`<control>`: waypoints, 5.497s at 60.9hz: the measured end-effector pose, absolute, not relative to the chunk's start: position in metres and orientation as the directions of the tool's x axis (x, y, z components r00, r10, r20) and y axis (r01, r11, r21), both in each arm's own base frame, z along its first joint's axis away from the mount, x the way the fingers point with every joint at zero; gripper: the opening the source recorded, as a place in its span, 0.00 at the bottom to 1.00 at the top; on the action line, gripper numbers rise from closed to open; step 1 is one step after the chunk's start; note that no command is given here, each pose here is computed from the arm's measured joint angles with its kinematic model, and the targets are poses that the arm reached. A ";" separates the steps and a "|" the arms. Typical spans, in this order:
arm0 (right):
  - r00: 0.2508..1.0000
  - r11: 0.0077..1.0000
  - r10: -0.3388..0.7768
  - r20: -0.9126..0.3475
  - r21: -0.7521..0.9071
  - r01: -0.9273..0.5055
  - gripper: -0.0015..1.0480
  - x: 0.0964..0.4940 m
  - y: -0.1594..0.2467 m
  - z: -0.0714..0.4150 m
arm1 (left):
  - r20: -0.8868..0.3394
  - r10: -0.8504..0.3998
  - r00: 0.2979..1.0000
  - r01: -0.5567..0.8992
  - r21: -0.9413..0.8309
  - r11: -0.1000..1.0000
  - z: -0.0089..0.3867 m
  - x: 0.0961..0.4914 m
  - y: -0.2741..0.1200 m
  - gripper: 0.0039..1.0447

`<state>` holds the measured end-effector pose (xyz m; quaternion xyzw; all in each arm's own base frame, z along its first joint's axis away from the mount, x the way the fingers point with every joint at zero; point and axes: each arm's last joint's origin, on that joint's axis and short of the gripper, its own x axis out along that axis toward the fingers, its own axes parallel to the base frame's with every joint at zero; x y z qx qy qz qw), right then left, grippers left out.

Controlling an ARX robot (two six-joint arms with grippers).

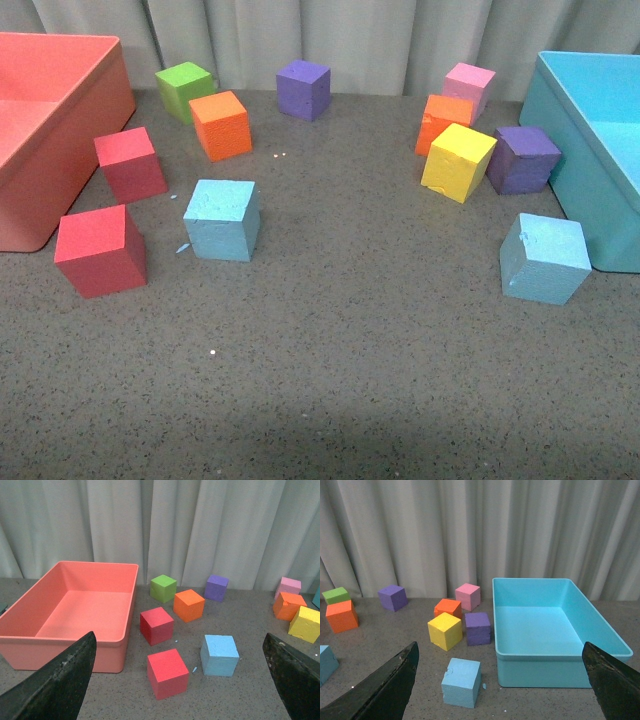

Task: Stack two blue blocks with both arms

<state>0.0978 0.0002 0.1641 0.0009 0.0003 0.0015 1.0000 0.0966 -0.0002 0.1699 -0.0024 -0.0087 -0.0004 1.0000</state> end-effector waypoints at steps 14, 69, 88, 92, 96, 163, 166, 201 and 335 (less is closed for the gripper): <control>1.000 1.000 0.003 0.000 0.001 -0.003 0.91 0.098 0.000 0.164 | 0.017 0.000 1.000 0.000 -0.005 1.000 0.170 0.097 0.000 0.94; 1.000 1.000 0.003 -0.001 0.001 -0.003 0.91 0.098 0.000 0.164 | 0.017 -0.001 1.000 0.001 -0.005 1.000 0.170 0.097 0.000 0.94; 0.985 0.927 -0.130 -0.117 -0.366 0.078 0.91 0.111 -0.001 0.165 | 0.017 0.000 1.000 0.000 -0.005 1.000 0.170 0.097 0.000 0.94; 0.984 0.937 -0.101 -0.148 -0.345 0.044 0.91 0.120 0.000 0.172 | 0.017 0.000 1.000 0.000 -0.005 1.000 0.170 0.097 0.000 0.94; 0.979 0.960 -0.084 -0.187 -0.278 0.029 0.91 0.138 0.001 0.183 | 0.017 0.000 1.000 0.000 -0.005 1.000 0.170 0.097 0.000 0.94; 0.491 0.982 -0.043 -0.870 0.053 0.179 0.91 0.334 0.050 0.098 | 0.017 0.000 1.000 0.000 -0.005 1.000 0.170 0.097 0.000 0.94; 0.481 0.983 -0.046 -0.876 0.047 0.180 0.91 0.336 0.051 0.095 | 0.017 0.000 1.000 0.000 -0.005 1.000 0.170 0.097 0.000 0.94; 0.419 0.983 -0.061 -0.906 0.019 0.184 0.69 0.356 0.057 0.056 | 0.017 -0.001 1.000 0.001 -0.005 1.000 0.170 0.097 0.000 0.94; 0.540 0.963 0.249 -0.804 0.147 -0.225 0.89 0.338 0.174 0.097 | 0.017 -0.001 1.000 0.001 -0.005 1.000 0.170 0.097 0.000 0.94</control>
